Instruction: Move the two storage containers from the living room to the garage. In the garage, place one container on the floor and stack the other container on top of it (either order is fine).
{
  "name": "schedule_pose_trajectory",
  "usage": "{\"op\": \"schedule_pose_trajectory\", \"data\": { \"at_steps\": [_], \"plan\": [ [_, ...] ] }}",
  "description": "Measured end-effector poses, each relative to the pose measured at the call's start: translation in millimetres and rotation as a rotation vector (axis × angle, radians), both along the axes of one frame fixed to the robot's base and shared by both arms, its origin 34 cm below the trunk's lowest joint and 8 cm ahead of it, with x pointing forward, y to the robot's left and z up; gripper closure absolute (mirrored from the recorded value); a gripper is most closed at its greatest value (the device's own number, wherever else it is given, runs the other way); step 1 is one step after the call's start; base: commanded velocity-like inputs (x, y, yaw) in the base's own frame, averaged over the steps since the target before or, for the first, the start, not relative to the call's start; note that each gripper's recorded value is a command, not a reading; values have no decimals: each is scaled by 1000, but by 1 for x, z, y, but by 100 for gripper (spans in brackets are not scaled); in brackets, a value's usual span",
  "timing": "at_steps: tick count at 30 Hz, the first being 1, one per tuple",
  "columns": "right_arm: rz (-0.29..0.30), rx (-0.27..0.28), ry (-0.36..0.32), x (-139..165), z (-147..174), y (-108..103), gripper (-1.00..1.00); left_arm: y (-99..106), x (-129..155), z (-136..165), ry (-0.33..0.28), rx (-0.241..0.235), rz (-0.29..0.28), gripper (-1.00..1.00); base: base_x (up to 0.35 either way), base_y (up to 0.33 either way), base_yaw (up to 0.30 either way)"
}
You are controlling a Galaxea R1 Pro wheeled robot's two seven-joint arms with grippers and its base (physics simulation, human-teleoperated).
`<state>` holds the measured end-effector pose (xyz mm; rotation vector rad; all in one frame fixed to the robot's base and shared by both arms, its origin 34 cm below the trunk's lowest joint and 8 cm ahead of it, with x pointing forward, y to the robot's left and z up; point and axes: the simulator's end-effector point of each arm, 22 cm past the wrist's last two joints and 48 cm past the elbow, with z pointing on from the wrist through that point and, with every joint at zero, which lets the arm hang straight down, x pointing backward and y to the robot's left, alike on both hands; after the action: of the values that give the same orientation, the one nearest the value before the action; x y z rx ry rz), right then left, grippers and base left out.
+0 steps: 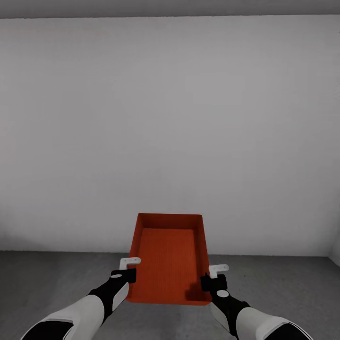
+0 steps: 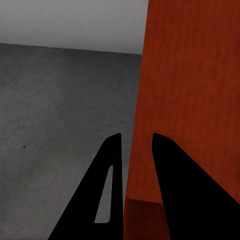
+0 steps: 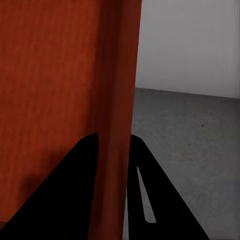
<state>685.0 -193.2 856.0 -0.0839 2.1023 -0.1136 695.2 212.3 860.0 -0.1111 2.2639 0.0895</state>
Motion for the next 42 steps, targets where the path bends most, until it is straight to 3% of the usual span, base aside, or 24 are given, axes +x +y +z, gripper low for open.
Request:
{"op": "schedule_pose_trajectory", "data": {
  "at_steps": [42],
  "plan": [
    [0,-1,42,-5,-21,0,100,0,-5,-21,41,2,0,100,4,0,-1]
  ]
}}
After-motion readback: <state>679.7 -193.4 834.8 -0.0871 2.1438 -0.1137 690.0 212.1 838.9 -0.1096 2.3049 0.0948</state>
